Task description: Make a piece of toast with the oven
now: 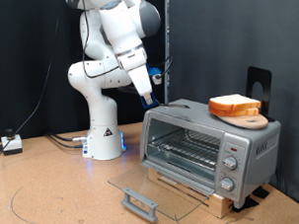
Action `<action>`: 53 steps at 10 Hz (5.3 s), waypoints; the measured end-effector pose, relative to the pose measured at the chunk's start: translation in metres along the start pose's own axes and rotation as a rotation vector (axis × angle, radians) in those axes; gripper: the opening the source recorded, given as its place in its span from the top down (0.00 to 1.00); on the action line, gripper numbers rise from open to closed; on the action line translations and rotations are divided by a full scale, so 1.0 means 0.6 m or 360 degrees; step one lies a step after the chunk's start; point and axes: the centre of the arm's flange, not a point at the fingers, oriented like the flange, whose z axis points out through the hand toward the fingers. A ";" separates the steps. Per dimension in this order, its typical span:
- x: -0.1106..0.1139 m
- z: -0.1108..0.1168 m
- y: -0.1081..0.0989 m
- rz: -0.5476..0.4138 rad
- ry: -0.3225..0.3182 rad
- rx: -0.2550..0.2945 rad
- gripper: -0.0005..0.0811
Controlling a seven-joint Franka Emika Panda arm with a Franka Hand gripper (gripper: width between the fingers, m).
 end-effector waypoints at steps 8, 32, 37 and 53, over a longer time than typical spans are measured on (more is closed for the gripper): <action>0.052 0.045 -0.033 0.0021 0.0072 0.0061 0.51; 0.062 0.056 -0.065 -0.0030 0.0038 0.0107 0.51; 0.067 0.053 -0.073 -0.0040 0.0052 0.0122 0.51; 0.126 0.111 -0.180 0.0087 0.0149 0.0106 0.51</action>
